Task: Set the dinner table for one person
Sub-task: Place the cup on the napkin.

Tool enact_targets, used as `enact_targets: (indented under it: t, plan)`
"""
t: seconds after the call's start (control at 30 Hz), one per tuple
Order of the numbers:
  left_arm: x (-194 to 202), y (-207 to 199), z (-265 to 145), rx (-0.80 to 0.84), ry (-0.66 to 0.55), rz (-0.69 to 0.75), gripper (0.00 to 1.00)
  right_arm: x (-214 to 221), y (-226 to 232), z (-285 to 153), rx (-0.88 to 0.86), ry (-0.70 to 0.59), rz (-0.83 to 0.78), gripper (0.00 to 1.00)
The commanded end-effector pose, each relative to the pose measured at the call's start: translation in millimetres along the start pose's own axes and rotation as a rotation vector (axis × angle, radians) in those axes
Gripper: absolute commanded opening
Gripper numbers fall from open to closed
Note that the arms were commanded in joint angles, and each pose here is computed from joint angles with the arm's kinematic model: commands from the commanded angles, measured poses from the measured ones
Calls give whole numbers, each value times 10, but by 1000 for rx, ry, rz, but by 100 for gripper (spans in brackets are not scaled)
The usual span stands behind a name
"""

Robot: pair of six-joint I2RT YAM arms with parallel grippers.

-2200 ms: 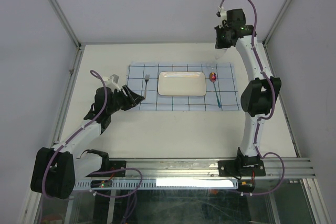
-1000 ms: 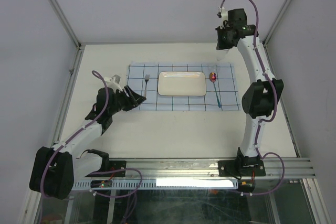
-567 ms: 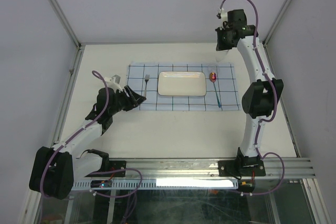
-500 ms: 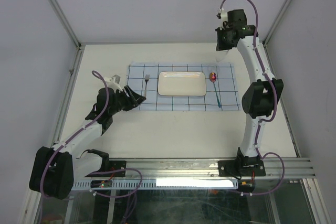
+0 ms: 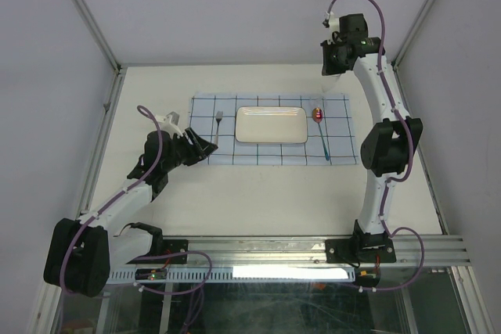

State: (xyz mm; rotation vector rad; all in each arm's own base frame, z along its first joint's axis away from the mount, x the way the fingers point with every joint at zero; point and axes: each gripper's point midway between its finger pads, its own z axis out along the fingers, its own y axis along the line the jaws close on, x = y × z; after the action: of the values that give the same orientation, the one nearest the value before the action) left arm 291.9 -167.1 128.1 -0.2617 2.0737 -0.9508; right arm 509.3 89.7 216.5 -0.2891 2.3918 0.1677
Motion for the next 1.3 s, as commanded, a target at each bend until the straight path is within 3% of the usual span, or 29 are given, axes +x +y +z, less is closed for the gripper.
enact_targets:
  t: [0.0,0.2,0.47,0.73,1.27]
  plan:
    - [-79,-80,25,23,-34,12,51,-322,33,-169,-5,-117,-31,12]
    - [-81,-73,42,18,-32,15,51,-352,37,-119,-10,-122,-28,12]
    - [-67,-52,74,10,-23,17,51,-357,29,-71,-8,-120,-29,27]
    - [-73,-51,91,9,-22,17,51,-406,23,-75,-4,-140,-32,31]
    - [-145,-105,119,12,-37,25,51,-979,77,-372,11,-376,-62,39]
